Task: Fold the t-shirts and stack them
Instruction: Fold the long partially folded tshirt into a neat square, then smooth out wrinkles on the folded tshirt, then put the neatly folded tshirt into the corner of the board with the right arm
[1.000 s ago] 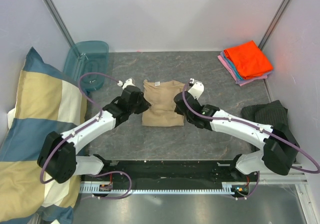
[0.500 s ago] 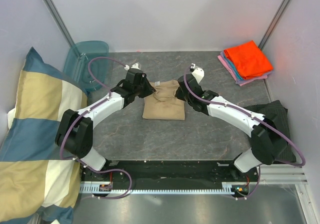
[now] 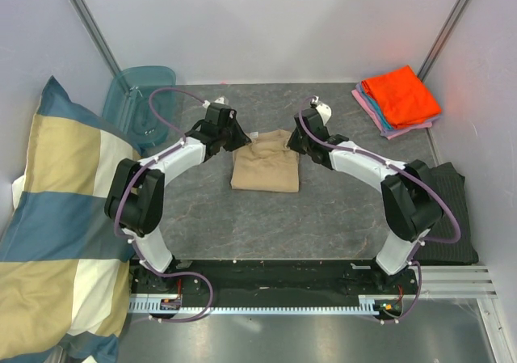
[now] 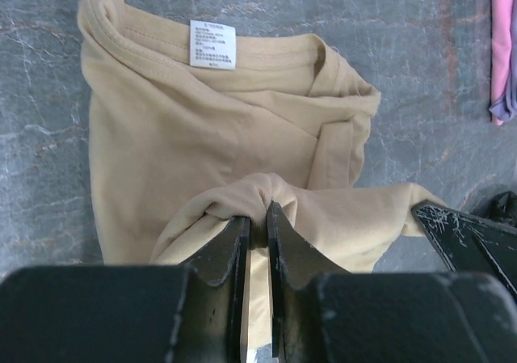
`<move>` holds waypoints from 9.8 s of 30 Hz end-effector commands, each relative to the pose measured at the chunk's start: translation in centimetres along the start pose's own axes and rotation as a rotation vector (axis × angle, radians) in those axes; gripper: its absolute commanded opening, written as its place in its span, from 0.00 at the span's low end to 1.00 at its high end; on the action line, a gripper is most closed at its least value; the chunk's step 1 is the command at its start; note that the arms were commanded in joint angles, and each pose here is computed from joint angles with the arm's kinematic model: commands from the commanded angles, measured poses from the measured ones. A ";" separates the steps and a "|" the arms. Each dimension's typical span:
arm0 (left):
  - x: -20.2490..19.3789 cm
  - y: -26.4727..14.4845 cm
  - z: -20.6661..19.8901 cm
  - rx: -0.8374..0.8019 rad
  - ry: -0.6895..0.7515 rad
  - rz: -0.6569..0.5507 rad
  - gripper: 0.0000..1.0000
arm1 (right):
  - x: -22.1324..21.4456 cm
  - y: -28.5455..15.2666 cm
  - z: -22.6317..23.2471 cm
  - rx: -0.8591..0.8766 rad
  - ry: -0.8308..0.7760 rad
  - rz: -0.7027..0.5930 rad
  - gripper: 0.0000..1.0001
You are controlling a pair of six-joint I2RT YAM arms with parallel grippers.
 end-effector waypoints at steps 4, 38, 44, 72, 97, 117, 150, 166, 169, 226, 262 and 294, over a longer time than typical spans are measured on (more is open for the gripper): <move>2.6 1.7 -0.2 -0.047 0.014 -0.036 0.02 | 2.5 3.5 0.0 0.067 0.027 -0.027 0.00; -0.7 -4.4 6.1 -0.050 -0.079 -0.034 1.00 | 1.6 -1.4 -6.8 0.197 -0.079 0.131 0.70; -3.3 -4.6 6.1 -0.060 -0.060 0.018 1.00 | -1.2 -2.8 -6.6 0.214 -0.116 0.181 0.70; -14.6 -10.2 1.0 -0.221 -0.003 0.121 1.00 | 5.9 11.8 -1.5 0.228 -0.249 0.082 0.72; -15.7 -0.1 4.2 0.009 -0.008 0.093 0.99 | -0.3 13.2 -5.3 0.337 -0.177 0.319 0.72; -8.3 -0.1 10.1 0.189 -0.093 -0.044 0.99 | -13.1 1.3 -7.2 0.342 -0.079 0.547 0.70; -11.1 -2.5 10.9 0.155 -0.087 0.063 0.97 | -7.9 -7.6 -4.1 0.101 -0.167 0.233 0.75; -15.0 -4.9 10.3 0.118 -0.106 0.125 0.96 | -6.7 -8.6 0.8 0.481 -0.204 0.280 0.75; -15.0 -5.6 10.5 0.122 -0.106 0.114 0.96 | -7.6 -7.5 0.7 0.502 -0.184 0.283 0.75; -15.1 -4.8 11.5 0.225 -0.062 0.142 0.96 | -7.5 -2.6 -11.3 0.262 -0.047 0.259 0.88; -12.3 -3.7 9.7 0.290 0.098 0.087 0.94 | -13.6 -1.7 -13.8 0.273 0.040 0.434 0.89; -14.8 -1.9 11.1 0.609 0.395 0.174 0.85 | -15.6 -1.8 -14.6 0.289 0.084 0.478 0.88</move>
Point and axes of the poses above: each gripper's point midway between its finger pads, its own y axis out along the fingers, its own z axis along the line the jaws close on, x = y × z, the point moved 8 cm from there along -y, back along the fingers, and after that the axes turned 6 degrees about -y, right-handed, at the moved point
